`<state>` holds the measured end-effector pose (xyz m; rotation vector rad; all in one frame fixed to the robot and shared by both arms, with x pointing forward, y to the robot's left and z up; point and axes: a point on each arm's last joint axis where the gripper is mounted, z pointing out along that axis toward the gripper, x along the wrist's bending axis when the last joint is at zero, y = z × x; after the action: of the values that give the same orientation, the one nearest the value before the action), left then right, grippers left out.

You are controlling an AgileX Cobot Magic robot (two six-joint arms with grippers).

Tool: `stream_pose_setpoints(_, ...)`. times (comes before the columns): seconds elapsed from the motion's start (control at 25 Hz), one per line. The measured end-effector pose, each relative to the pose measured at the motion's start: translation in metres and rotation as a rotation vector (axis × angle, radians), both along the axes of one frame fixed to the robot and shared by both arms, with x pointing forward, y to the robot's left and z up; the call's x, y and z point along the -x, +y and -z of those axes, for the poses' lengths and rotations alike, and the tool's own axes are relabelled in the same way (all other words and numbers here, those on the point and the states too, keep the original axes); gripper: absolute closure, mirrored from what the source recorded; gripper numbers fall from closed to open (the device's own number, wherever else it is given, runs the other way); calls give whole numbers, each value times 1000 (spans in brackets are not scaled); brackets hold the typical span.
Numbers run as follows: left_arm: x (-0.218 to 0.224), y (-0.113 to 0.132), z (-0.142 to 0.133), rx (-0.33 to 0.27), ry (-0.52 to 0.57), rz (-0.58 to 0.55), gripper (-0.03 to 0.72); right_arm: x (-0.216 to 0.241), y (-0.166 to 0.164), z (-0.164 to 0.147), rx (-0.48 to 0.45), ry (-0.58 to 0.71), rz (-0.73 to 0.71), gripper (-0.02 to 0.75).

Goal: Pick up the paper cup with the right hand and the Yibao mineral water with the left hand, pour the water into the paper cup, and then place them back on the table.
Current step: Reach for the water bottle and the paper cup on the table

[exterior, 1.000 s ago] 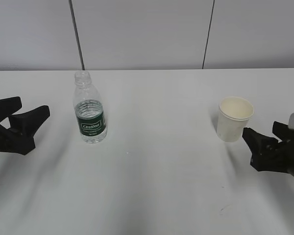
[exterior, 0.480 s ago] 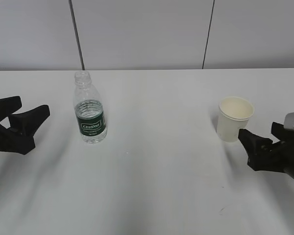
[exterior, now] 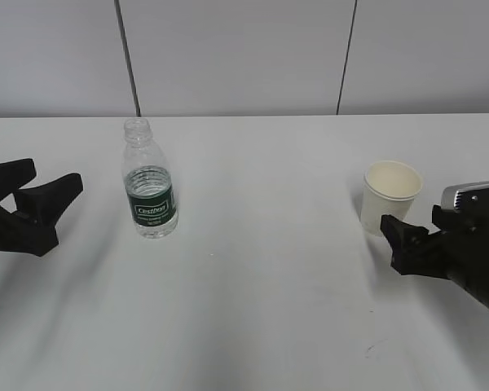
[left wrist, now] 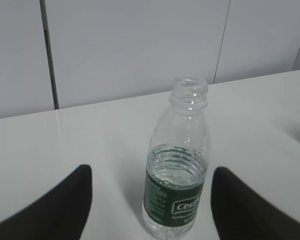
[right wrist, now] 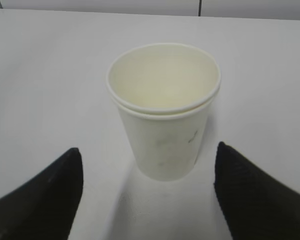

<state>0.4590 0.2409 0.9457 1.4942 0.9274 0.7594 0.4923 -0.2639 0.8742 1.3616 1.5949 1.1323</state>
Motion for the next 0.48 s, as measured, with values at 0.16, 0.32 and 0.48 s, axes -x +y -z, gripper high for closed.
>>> stream_pose_setpoints(0.16, 0, 0, -2, 8, -17, 3, 226, -14, 1, 7, -1, -3, 8, 97)
stream_pose_setpoints(0.32, 0, -1, -3, 16, -30, 5, 226, -26, 2, 13, -2, -9, 12, 97)
stream_pose_setpoints(0.48, 0, -1, -4, 21, -39, 7, 226, -37, 3, 19, -17, -8, 19, 97)
